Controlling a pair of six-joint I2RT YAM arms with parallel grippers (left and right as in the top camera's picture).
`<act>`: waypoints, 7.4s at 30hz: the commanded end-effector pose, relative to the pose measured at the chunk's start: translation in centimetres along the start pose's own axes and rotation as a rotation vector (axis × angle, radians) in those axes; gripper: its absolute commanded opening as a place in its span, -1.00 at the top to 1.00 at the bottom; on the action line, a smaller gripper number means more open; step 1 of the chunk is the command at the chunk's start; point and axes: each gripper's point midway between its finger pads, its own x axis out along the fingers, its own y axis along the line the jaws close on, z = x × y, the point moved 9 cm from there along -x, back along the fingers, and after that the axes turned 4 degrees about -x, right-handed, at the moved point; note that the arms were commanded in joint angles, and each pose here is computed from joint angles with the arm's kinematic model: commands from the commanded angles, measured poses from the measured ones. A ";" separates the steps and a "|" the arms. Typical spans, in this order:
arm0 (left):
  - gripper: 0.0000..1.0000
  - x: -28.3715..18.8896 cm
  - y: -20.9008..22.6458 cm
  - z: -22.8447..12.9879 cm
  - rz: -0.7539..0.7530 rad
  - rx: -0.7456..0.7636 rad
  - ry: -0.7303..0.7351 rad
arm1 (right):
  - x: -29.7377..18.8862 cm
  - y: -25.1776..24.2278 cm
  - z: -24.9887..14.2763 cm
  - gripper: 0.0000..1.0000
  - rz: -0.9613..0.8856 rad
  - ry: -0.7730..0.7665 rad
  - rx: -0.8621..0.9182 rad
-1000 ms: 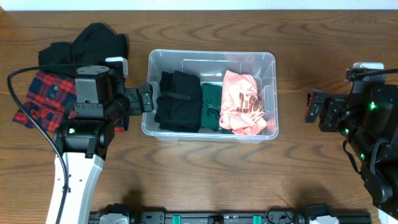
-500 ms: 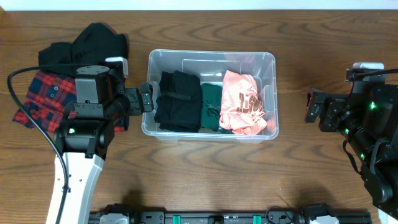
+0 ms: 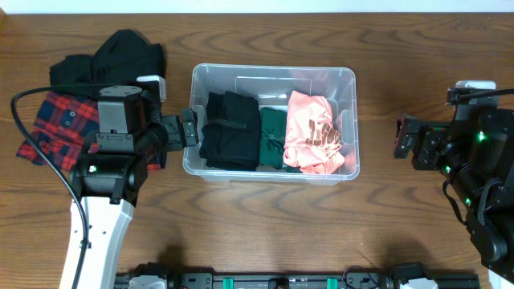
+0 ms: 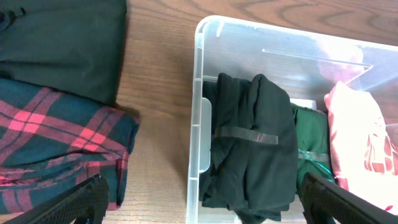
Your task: Pack container
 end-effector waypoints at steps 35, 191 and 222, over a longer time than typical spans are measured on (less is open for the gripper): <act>-0.96 -0.2 0.1 0.3 0.013 0.006 -0.011 | -0.2 -0.2 0.1 -0.99 -0.012 -0.008 -0.013; -0.96 -0.2 0.1 0.3 0.013 0.006 -0.011 | -0.2 -0.2 0.1 -0.99 -0.012 -0.007 -0.013; -0.96 -4.3 3.0 0.3 0.381 -0.073 -0.151 | -0.2 -0.2 0.1 -0.99 -0.012 -0.008 -0.012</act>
